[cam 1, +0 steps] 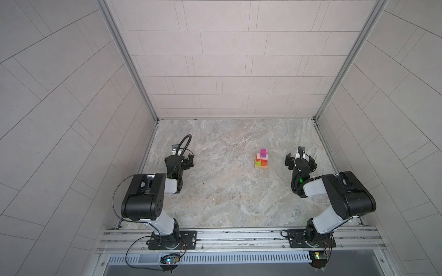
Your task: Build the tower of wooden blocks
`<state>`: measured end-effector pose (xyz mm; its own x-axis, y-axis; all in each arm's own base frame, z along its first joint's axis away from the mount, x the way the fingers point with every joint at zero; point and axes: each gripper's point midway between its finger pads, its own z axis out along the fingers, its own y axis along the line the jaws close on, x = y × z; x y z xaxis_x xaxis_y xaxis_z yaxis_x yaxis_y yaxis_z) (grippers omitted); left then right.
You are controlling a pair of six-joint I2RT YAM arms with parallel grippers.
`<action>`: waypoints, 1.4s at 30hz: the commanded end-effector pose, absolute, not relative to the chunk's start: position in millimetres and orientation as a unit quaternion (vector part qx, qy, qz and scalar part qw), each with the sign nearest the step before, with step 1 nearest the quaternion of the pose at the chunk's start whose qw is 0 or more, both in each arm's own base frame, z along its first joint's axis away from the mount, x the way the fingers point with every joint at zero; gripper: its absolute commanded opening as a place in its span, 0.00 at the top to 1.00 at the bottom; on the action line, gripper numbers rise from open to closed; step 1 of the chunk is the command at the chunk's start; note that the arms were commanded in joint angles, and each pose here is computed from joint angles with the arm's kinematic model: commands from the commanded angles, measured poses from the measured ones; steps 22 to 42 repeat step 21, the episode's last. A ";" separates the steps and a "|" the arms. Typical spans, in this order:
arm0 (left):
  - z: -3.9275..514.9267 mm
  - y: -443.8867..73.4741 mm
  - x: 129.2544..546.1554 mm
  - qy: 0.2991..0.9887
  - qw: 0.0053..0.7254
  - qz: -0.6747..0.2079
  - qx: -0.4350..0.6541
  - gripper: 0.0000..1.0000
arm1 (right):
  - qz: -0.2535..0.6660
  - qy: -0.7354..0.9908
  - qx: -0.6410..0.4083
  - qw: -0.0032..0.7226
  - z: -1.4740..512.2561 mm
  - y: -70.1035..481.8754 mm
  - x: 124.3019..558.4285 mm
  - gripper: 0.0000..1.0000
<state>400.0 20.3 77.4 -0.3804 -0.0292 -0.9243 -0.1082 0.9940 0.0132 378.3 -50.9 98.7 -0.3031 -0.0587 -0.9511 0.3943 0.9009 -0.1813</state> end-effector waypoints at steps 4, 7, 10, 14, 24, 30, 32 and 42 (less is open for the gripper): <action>85.2 21.0 399.9 0.823 0.564 0.045 -0.039 0.00 | -0.198 0.784 0.100 0.580 99.6 -49.0 377.7 0.01; 84.5 20.9 399.6 0.824 0.564 0.045 -0.039 0.00 | -0.198 0.784 0.100 0.580 99.9 -49.2 377.9 0.00; 85.0 20.6 399.7 0.823 0.564 0.045 -0.039 0.00 | -0.198 0.784 0.100 0.580 99.9 -48.9 378.0 0.00; 84.8 20.7 399.7 0.824 0.564 0.045 -0.039 0.00 | -0.198 0.784 0.100 0.580 99.5 -48.9 378.1 0.01; 84.7 20.9 399.6 0.824 0.564 0.045 -0.039 0.00 | -0.196 0.784 0.100 0.581 99.7 -48.9 378.2 0.01; 84.7 20.9 399.6 0.824 0.564 0.045 -0.039 0.00 | -0.196 0.784 0.100 0.581 99.7 -48.9 378.2 0.01; 84.7 20.9 399.6 0.824 0.564 0.045 -0.039 0.00 | -0.196 0.784 0.100 0.581 99.7 -48.9 378.2 0.01; 84.7 20.9 399.6 0.824 0.564 0.045 -0.039 0.00 | -0.196 0.784 0.100 0.581 99.7 -48.9 378.2 0.01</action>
